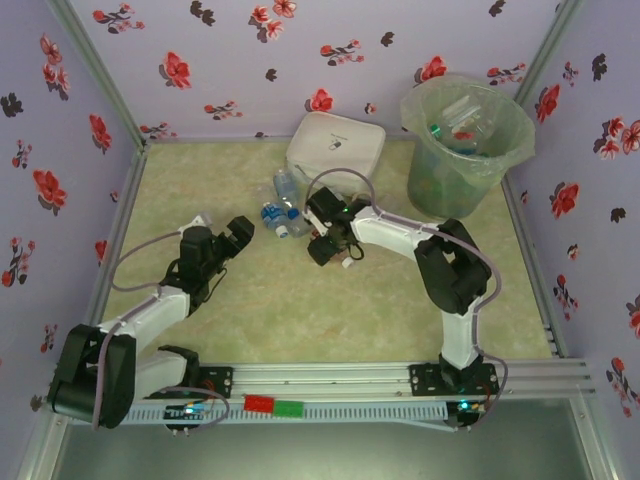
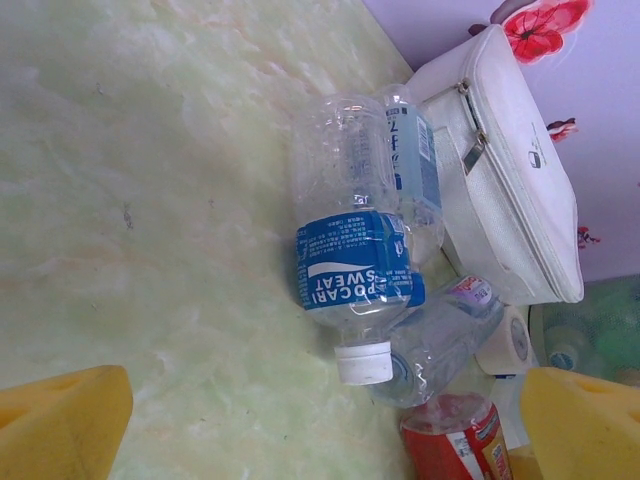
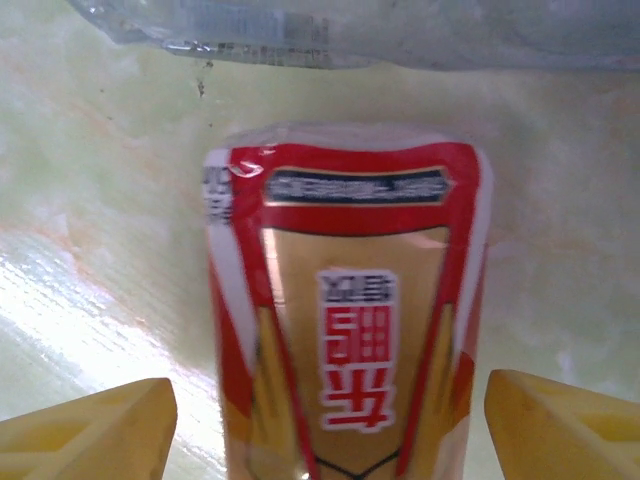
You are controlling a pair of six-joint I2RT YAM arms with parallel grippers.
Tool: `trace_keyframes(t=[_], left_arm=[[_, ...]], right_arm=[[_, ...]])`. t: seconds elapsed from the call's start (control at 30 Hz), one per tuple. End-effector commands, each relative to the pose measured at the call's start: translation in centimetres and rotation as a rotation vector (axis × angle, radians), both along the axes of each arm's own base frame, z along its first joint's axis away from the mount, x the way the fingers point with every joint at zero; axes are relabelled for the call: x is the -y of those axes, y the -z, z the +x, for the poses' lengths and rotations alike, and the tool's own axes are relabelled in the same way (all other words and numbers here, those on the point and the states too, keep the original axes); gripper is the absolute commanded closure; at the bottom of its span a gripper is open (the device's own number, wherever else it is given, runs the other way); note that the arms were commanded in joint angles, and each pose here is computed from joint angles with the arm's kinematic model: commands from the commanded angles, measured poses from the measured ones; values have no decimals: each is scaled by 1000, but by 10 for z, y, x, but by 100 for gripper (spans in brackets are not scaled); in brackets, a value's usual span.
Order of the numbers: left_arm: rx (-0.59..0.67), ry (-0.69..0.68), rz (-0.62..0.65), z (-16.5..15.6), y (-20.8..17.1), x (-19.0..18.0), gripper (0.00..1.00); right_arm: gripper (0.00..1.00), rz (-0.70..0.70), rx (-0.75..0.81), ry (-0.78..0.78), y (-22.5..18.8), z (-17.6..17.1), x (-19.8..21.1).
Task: Put the plastic bottles in the bin
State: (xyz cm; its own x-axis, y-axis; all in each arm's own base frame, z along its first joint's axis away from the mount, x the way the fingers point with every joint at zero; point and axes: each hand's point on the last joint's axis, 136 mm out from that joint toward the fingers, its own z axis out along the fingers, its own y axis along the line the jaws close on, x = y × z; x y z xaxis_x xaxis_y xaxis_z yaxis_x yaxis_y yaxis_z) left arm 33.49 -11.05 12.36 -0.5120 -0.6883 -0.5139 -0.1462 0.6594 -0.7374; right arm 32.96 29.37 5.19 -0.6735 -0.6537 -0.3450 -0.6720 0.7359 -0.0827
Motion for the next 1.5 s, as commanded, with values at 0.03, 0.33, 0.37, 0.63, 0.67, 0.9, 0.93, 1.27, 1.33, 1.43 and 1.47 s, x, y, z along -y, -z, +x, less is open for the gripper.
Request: trace_keyframes(t=[0.03, 0.33, 0.37, 0.63, 0.67, 0.9, 0.93, 1.27, 1.33, 1.43, 1.47], left_arm=[[18, 6, -11, 1, -10, 0, 0], [20, 5, -13, 1, -10, 0, 0], [21, 6, -10, 1, -10, 0, 0], [52, 25, -15, -1, -15, 3, 0], [56, 31, -15, -1, -16, 4, 0], [89, 106, -19, 2, -24, 19, 0], [92, 120, -13, 2, -25, 22, 0], [104, 306, 64, 2, -36, 65, 0], [102, 343, 73, 1, -36, 74, 0], [96, 389, 97, -1, -34, 86, 0], [96, 405, 104, -2, -34, 91, 0]], right_arm=[[21, -54, 51, -9, 9, 10, 0], [32, -73, 62, -16, 17, 14, 0], [36, -71, 62, -16, 17, 14, 0], [48, 124, 102, -16, -27, 8, -11], [48, 166, 107, -12, -37, 8, -12], [51, 507, 292, 75, -151, 32, 5], [50, 547, 340, 98, -171, 37, 13], [52, 532, 890, 313, -342, 58, 134], [51, 521, 967, 382, -364, 61, 162], [50, 507, 1043, 499, -392, 71, 203], [51, 491, 1062, 536, -398, 77, 217]])
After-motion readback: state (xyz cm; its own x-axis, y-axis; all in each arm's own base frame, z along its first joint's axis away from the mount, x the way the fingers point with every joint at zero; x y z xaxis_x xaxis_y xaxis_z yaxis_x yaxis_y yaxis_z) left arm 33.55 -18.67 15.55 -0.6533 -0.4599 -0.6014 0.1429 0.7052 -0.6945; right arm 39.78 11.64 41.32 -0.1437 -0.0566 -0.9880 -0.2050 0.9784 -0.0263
